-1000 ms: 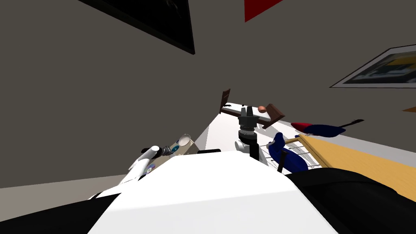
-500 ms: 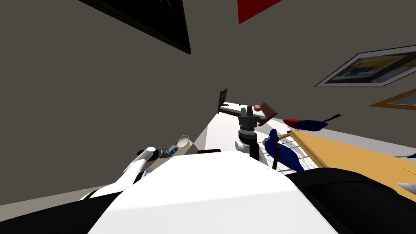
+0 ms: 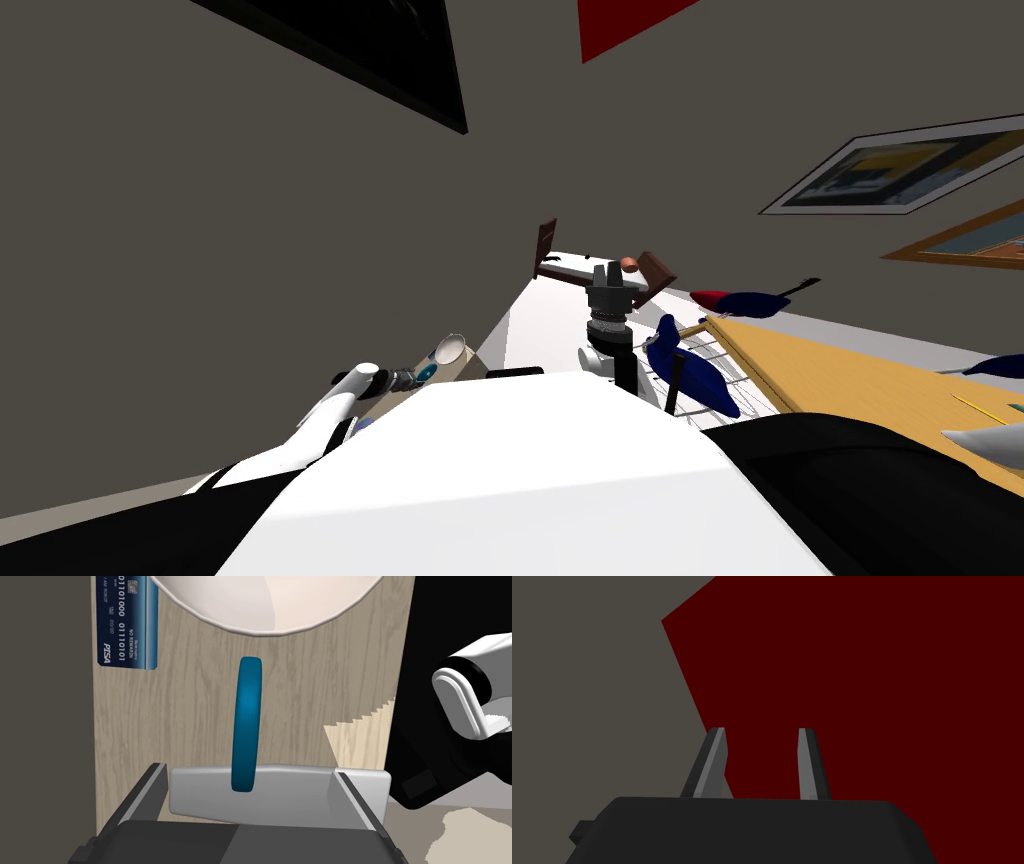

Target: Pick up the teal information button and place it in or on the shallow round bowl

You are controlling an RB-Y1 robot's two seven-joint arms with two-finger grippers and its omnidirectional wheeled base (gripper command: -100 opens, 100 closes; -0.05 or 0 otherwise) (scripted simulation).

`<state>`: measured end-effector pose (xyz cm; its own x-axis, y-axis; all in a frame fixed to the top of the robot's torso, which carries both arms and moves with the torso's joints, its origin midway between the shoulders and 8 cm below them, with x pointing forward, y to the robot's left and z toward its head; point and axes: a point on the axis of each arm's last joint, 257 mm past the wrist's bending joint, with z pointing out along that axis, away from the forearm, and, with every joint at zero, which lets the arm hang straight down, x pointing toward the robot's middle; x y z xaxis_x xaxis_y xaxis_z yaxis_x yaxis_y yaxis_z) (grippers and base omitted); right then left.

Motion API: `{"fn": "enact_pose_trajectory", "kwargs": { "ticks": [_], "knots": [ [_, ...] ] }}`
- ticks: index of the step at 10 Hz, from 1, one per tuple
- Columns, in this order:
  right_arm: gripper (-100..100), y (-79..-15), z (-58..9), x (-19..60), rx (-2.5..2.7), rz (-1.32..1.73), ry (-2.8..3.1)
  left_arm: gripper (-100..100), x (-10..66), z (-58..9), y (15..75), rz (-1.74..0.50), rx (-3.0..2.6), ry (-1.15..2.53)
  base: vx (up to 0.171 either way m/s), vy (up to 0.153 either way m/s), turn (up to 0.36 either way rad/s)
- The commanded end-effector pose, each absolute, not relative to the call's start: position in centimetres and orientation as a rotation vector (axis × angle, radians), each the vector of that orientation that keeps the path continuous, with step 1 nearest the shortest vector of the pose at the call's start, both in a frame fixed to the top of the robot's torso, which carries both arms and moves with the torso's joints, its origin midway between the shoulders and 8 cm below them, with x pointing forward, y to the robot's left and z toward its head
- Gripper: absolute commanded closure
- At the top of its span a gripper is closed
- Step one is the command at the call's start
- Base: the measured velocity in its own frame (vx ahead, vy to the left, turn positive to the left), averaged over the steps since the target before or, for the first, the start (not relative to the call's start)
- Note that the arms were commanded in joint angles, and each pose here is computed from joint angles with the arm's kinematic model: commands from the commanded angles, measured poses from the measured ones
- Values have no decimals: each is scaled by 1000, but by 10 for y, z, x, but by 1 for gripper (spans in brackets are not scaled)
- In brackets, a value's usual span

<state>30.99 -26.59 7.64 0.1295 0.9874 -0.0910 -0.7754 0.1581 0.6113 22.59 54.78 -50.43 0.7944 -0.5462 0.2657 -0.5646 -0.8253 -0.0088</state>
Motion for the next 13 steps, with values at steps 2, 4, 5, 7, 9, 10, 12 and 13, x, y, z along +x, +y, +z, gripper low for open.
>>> {"fn": "enact_pose_trajectory", "kwargs": {
  "ticks": [2,4,5,7,9,10,12,13],
  "knots": [
    [0,-266,76,310,476,1353,544,-100,227,-521,532,399,2908,-901,-10,13,-36],
    [0,-266,76,310,476,1353,544,-100,228,-520,532,399,2908,-898,-1,2,-5],
    [0,-266,76,310,476,1353,544,100,228,-520,532,399,2909,-899,0,0,0],
    [0,-266,76,310,476,1353,544,100,229,-520,533,401,2910,-899,0,0,0],
    [0,-266,76,310,476,1353,544,100,228,-520,532,400,2908,-899,0,0,0],
    [0,-266,76,310,476,1353,544,0,228,-520,532,399,2908,-899,0,0,0],
    [0,-266,76,310,476,1353,544,100,226,-504,548,397,2908,-901,11,-6,42],
    [0,-266,76,310,476,1353,544,100,226,-507,544,398,2910,-905,0,0,0]
  ]
}}
